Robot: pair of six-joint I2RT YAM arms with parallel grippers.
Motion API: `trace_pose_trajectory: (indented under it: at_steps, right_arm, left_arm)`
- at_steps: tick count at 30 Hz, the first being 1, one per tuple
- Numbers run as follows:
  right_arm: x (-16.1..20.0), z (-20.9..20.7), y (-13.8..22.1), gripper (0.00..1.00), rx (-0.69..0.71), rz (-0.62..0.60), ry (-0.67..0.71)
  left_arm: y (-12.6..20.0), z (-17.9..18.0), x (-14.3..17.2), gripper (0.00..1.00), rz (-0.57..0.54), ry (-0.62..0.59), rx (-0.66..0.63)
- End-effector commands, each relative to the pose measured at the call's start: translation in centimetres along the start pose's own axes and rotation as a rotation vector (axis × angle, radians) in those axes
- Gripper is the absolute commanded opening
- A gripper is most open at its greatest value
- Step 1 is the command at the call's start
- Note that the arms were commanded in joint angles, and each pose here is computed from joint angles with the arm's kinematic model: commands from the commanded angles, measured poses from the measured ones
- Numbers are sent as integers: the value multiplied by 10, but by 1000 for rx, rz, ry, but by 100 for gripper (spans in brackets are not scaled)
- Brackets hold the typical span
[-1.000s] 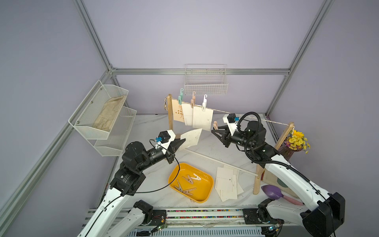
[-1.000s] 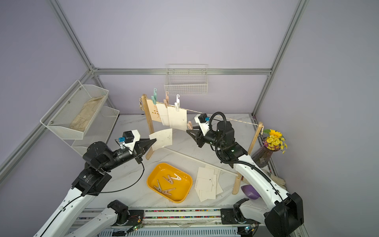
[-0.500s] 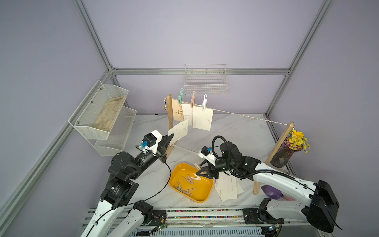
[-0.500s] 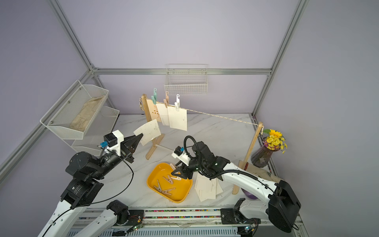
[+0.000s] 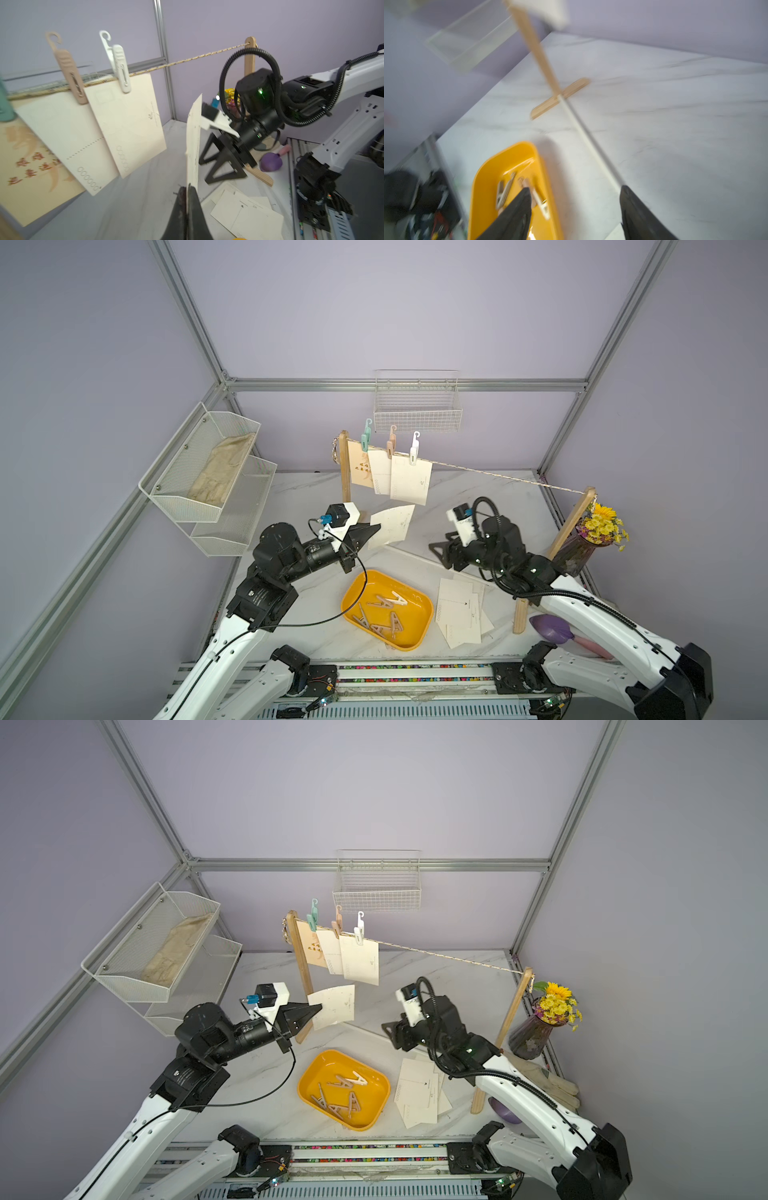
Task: Remove the postcards from the strings
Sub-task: Place the clamp in the storage box, then place the postcard on the postcard.
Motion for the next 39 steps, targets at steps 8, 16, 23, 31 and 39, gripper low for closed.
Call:
trace_pose_trajectory:
  at_steps: [8, 16, 23, 31, 39]
  right_arm:
    - [-81, -30, 88, 71, 250, -385, -107]
    - [-100, -17, 122, 71, 218, -493, -43]
    - [-102, -11, 144, 71, 174, -565, -64]
    - [-105, 0, 158, 71, 114, -597, -55]
    - [-107, 6, 168, 71, 73, -622, -66]
  left_arm:
    - [-54, -64, 6, 0, 185, 294, 380]
    - [-120, -98, 75, 0, 487, 725, 480]
    - [-170, -126, 129, 0, 625, 859, 403]
    - [-198, -140, 182, 0, 719, 985, 273]
    - [-203, -130, 217, 0, 769, 998, 141]
Point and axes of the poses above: each gripper's point midway between its finger pads, its own y axis back along the fingers, its own z axis along the line the jaws close on, x = y × z, the point moved 2 cm from there along y, back along the fingers, and after that the axes turned 5 degrees about -y, right-handed, at the moved point
